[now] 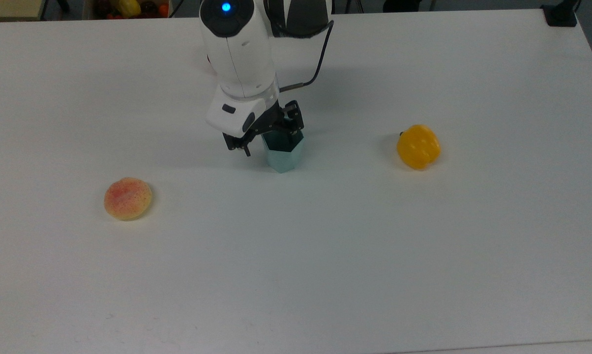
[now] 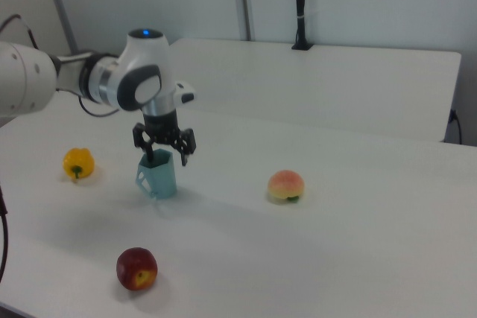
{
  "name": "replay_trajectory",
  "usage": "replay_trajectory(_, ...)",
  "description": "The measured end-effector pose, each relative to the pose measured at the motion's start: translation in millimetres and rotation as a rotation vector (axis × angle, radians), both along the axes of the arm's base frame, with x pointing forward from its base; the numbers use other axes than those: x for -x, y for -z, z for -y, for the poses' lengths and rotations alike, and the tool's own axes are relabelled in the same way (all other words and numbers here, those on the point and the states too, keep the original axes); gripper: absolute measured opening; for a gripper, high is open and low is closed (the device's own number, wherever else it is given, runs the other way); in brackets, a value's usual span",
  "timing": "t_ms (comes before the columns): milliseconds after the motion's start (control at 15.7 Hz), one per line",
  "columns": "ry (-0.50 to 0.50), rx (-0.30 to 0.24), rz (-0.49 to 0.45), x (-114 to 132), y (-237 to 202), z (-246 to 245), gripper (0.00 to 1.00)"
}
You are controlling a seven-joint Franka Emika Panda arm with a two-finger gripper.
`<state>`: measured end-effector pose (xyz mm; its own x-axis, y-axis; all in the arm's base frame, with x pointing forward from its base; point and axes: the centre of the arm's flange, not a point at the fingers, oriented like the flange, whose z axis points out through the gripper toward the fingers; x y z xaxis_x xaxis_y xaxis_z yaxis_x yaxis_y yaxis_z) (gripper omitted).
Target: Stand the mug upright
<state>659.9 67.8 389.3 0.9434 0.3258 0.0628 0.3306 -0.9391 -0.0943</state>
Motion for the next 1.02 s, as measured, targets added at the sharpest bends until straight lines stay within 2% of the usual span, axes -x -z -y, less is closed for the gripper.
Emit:
replay_trajectory(64,0.007,-0.003,0.002,2.7,-24.8,0.5,1.0)
replay_trajectory(255,0.078,-0.013,0.004,27.9,-119.0,4.1,1.0)
replay_trajectory(446,0.21,-0.02,-0.016,78.4,-205.4,12.8,1.0)
replay_trajectory(573,0.273,-0.016,-0.052,115.4,-247.0,17.7,1.0)
replay_trajectory(637,0.297,-0.013,-0.072,130.8,-262.4,19.6,1.0)
replay_trajectory(765,0.342,-0.01,-0.089,146.6,-279.3,20.2,1.0)
replay_trajectory(1019,0.356,-0.015,-0.072,146.0,-282.4,21.3,1.0)
